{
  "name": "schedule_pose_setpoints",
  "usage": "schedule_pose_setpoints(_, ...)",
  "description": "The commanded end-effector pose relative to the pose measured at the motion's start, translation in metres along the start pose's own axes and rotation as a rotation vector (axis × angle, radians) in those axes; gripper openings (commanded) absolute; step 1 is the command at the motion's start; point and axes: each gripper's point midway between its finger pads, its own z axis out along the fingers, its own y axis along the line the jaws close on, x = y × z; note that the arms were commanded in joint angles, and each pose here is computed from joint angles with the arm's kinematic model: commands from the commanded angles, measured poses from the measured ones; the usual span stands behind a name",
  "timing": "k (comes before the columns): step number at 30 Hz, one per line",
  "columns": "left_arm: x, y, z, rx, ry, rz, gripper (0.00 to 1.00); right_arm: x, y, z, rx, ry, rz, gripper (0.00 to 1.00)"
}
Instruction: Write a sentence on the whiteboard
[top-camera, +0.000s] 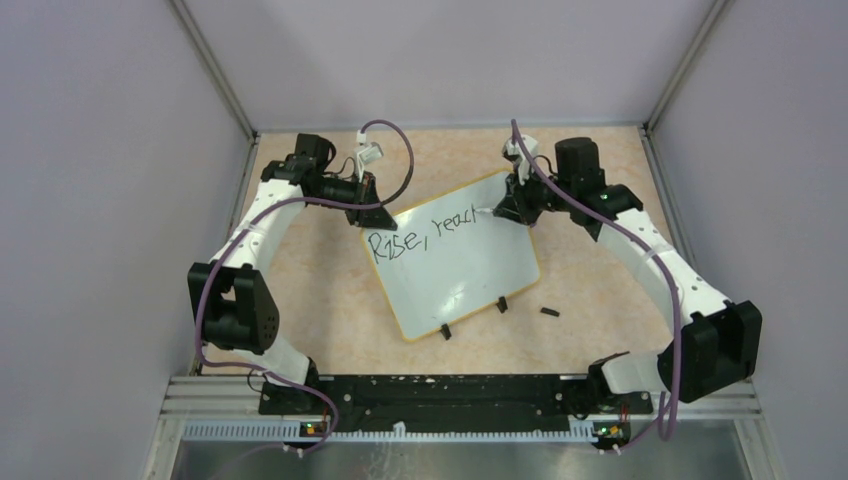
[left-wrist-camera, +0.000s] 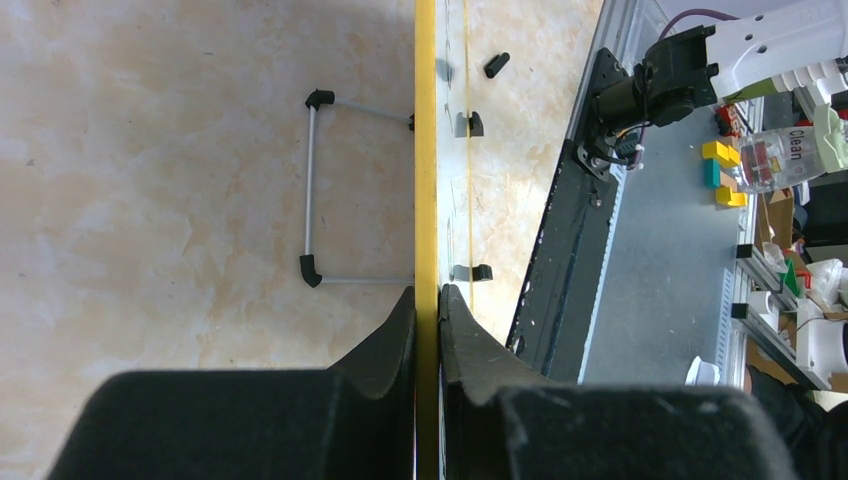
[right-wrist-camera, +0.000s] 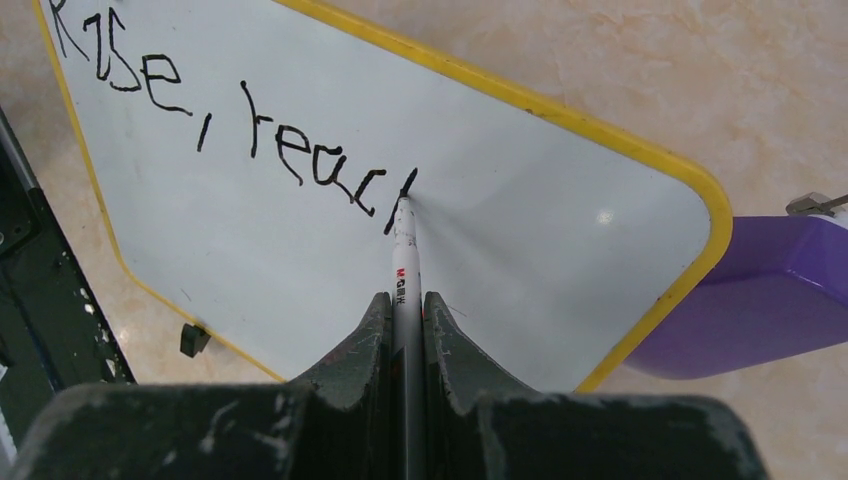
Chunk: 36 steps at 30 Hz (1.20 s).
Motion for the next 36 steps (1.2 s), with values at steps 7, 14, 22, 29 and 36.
schedule_pose_setpoints(7,-0.009,-0.001,0.000,-0.026,-0.011,0.113,0.00,-0.021,-0.017,-0.008,0.066,-0.046,-0.040,0.00)
schedule_pose_setpoints(14,-0.009,0.000,0.001,-0.027,-0.011,0.112,0.00,-0.016,-0.022,-0.015,0.081,-0.036,-0.037,0.00)
schedule_pose_setpoints(22,-0.009,0.001,0.001,-0.030,-0.011,0.110,0.00,0.001,-0.012,-0.015,0.042,-0.008,-0.020,0.00)
schedule_pose_setpoints(29,-0.009,0.001,0.001,-0.031,-0.010,0.110,0.00,0.014,-0.002,-0.017,0.016,0.011,-0.011,0.00)
schedule_pose_setpoints(36,-0.009,0.000,0.001,-0.028,-0.011,0.105,0.01,0.001,0.007,-0.026,-0.016,-0.013,-0.027,0.00)
